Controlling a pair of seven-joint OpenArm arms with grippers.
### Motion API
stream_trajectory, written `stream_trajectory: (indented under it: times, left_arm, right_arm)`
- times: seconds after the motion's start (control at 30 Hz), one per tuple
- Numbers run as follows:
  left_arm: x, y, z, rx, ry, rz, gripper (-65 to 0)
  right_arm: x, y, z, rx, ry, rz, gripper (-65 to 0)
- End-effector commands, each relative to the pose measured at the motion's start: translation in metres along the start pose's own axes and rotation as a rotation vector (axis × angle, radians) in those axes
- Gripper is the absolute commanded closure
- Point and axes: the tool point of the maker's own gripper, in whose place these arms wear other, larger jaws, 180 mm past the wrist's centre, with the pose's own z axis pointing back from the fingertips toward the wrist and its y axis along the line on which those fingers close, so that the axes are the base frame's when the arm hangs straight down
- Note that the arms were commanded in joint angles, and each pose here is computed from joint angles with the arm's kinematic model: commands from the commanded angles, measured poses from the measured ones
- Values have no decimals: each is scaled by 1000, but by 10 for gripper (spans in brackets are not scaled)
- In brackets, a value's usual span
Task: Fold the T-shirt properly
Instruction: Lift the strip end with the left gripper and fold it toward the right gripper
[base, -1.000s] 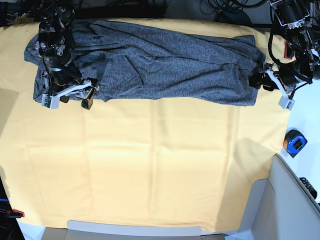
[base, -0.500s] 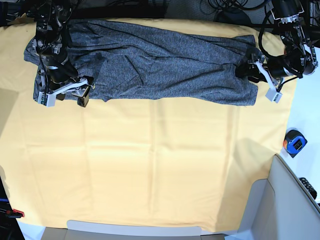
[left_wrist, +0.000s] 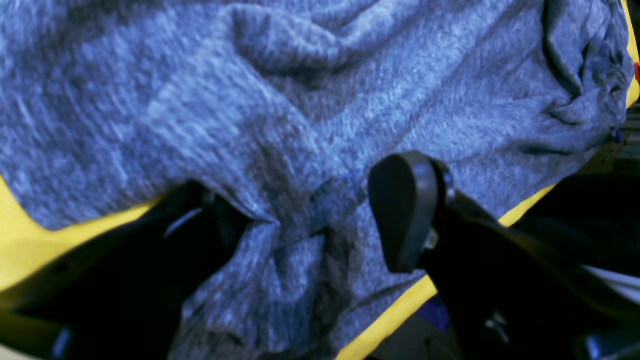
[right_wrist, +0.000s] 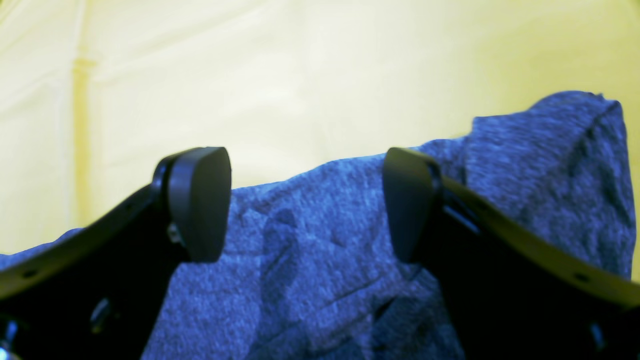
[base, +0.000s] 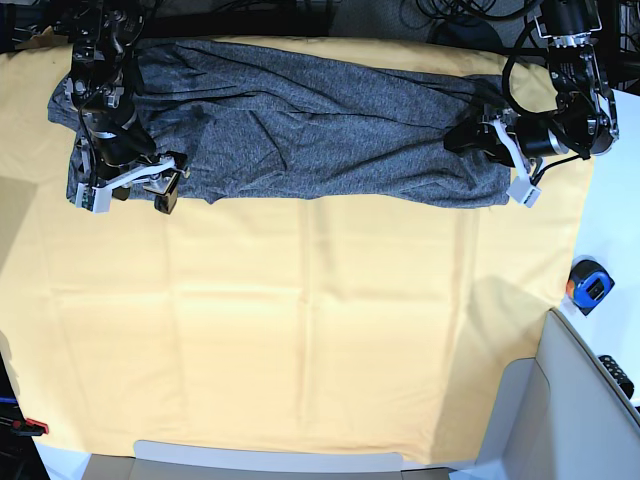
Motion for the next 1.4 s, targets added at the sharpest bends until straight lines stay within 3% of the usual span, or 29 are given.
stream_trajectory:
  times: [0.0, 0.1, 0.17, 0.37, 0.53, 0.8, 1.13, 1.37]
  left_arm:
    - [9, 3, 5, -2, -27, -3, -383]
    - [-7, 15, -1, -9, 1, 76, -367]
    - [-17, 20, -4, -14, 17, 120, -318]
    - [-17, 25, -6, -17, 16, 149, 0]
    - [1, 22, -4, -17, -14, 109, 0]
    - [56, -30, 8, -25, -123, -153, 0]
    - [46, -129, -63, -295, -44, -249, 0]
    - [66, -195, -90, -448, -65, -328, 0]
  right_arm:
    - [13, 1, 2, 4, -46, 14, -465]
    - [13, 0, 2, 4, -45, 14, -465]
    - [9, -2, 0, -1, -35, 11, -465]
    - [-2, -9, -6, -19, 0, 0, -465]
    - [4, -26, -3, -60, -17, -18, -465]
    - [8, -72, 14, -179, -45, -62, -465]
    - [12, -135, 48, -350, -75, -98, -465]
    - [11, -168, 70, -446, -88, -116, -465]
